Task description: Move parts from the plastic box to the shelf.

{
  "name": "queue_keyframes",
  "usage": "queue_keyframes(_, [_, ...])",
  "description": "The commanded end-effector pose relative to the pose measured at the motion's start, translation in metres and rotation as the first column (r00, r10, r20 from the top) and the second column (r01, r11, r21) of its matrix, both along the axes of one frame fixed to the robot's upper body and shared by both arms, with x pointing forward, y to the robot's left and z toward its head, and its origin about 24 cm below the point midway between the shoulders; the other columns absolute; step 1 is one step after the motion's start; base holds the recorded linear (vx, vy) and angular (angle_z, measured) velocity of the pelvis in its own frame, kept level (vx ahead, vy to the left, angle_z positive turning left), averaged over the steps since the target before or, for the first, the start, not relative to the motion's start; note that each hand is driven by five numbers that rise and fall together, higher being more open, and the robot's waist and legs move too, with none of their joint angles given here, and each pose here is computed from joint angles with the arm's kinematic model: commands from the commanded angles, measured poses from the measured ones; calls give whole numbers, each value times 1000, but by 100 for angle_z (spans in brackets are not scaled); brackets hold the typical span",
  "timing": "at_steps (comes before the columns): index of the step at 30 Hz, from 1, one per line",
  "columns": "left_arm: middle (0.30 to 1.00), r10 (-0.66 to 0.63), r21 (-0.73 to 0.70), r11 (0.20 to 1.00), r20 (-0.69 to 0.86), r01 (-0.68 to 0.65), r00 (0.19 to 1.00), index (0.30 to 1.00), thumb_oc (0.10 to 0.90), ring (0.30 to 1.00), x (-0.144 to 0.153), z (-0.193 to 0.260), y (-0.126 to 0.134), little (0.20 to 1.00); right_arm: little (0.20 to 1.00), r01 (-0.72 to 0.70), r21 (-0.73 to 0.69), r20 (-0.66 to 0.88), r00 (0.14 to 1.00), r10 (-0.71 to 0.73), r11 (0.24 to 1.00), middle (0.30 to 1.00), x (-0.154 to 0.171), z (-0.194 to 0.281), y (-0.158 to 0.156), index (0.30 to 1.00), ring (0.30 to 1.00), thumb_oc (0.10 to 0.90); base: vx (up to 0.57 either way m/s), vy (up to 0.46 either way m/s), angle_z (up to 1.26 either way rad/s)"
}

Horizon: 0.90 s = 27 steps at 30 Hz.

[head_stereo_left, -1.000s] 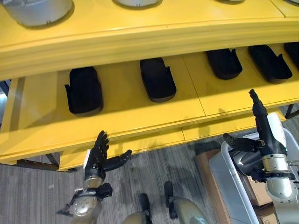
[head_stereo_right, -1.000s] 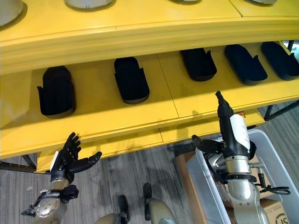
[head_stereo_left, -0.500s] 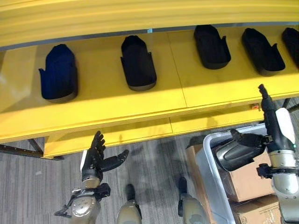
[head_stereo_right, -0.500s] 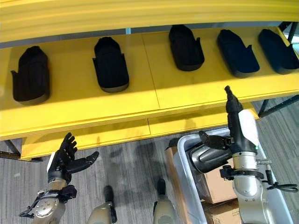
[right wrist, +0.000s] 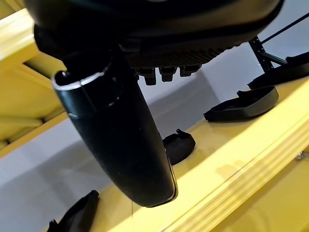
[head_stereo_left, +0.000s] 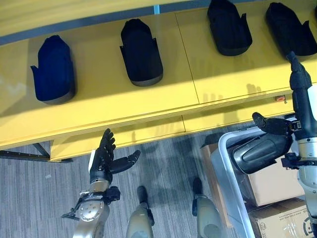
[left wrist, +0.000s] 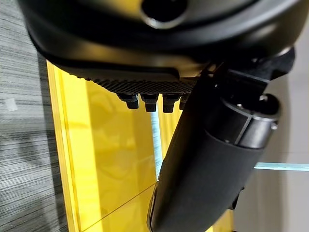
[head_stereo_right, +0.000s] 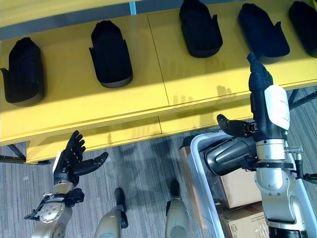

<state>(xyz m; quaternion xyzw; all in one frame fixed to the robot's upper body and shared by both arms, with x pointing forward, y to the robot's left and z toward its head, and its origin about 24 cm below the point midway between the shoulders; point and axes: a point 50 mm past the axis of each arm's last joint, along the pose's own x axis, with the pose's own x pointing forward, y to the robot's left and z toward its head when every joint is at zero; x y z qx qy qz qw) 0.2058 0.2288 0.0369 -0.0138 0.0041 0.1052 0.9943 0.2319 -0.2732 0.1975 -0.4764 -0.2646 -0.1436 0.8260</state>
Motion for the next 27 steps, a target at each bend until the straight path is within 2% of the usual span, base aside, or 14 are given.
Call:
queue_keyframes(1, [1000, -57, 92, 995, 283, 32, 957, 1000, 900, 1000, 5, 58, 1, 1000, 1000, -76, -179, 307, 943, 129, 981, 1000, -6, 70, 22, 1000, 1000, 900, -34, -18, -2])
queue_keyframes(15, [1000, -109, 77, 993, 309, 90, 945, 1000, 900, 1000, 9, 64, -4, 1000, 1000, -60, -366, 196, 971, 140, 929, 1000, 33, 130, 20, 1000, 1000, 900, -17, -20, 0])
queue_keyframes(18, [1000, -142, 83, 989, 304, 122, 942, 1000, 900, 1000, 9, 64, -6, 1000, 1000, -49, -454, 148, 981, 129, 890, 1000, 38, 148, 24, 1000, 1000, 900, -14, -22, 2])
queue_keyframes(27, [1000, -165, 86, 986, 313, 145, 935, 1000, 900, 1000, 8, 67, -6, 1000, 1000, -23, -578, 108, 989, 104, 815, 1000, 48, 180, 35, 1000, 1000, 900, 0, 0, 0])
